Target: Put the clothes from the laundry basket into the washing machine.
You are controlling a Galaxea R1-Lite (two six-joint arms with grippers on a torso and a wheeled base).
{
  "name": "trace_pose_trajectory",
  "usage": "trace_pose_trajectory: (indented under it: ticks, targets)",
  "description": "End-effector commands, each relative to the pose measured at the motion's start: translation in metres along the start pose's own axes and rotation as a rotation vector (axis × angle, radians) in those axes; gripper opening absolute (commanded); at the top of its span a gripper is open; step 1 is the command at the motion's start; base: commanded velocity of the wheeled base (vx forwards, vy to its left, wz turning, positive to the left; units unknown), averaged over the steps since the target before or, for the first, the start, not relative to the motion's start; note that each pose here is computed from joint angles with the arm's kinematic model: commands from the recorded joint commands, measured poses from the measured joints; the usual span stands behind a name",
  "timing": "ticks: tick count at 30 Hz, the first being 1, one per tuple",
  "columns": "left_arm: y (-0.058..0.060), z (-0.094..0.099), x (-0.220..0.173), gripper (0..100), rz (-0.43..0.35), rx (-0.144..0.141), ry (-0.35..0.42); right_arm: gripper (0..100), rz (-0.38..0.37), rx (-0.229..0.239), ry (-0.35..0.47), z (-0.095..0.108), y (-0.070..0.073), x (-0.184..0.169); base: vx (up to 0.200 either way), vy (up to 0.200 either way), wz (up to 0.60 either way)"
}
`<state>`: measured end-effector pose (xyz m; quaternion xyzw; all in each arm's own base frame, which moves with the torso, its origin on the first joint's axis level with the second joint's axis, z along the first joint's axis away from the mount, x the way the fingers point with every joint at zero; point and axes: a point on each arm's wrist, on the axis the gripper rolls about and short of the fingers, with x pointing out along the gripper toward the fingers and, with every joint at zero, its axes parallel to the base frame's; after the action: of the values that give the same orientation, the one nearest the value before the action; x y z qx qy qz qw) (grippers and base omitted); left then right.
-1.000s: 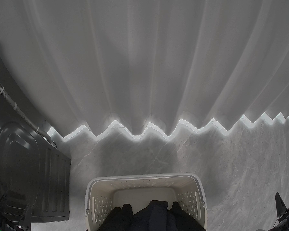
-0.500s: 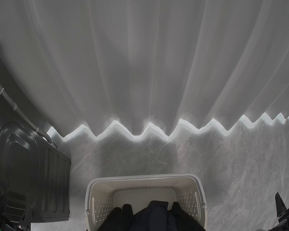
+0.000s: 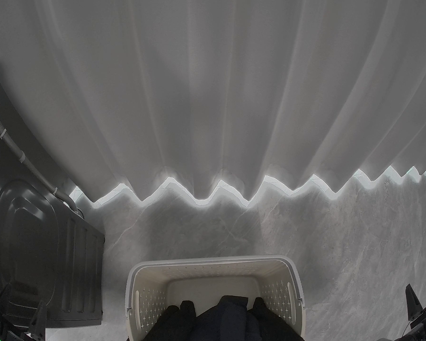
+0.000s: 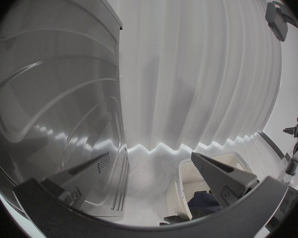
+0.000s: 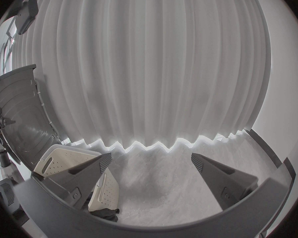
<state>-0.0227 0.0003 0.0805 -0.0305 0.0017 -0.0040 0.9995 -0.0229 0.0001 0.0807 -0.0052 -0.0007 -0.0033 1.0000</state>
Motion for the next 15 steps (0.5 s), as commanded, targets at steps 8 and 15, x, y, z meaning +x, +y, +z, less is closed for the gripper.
trace_pose_trajectory:
  ticks: [8, 15]
  targets:
    - [0.0003, -0.0049, -0.0001, 100, 0.000, 0.000, 0.000, 100, 0.000, 0.000, 0.000, -0.0051, 0.0001, 0.0001, -0.200, 0.000, 0.00]
    - [0.0003, -0.0049, -0.0001, 100, 0.000, -0.002, 0.000, 100, 0.000, 0.000, 0.001, -0.0053, 0.0001, 0.0001, -0.200, 0.000, 0.00]
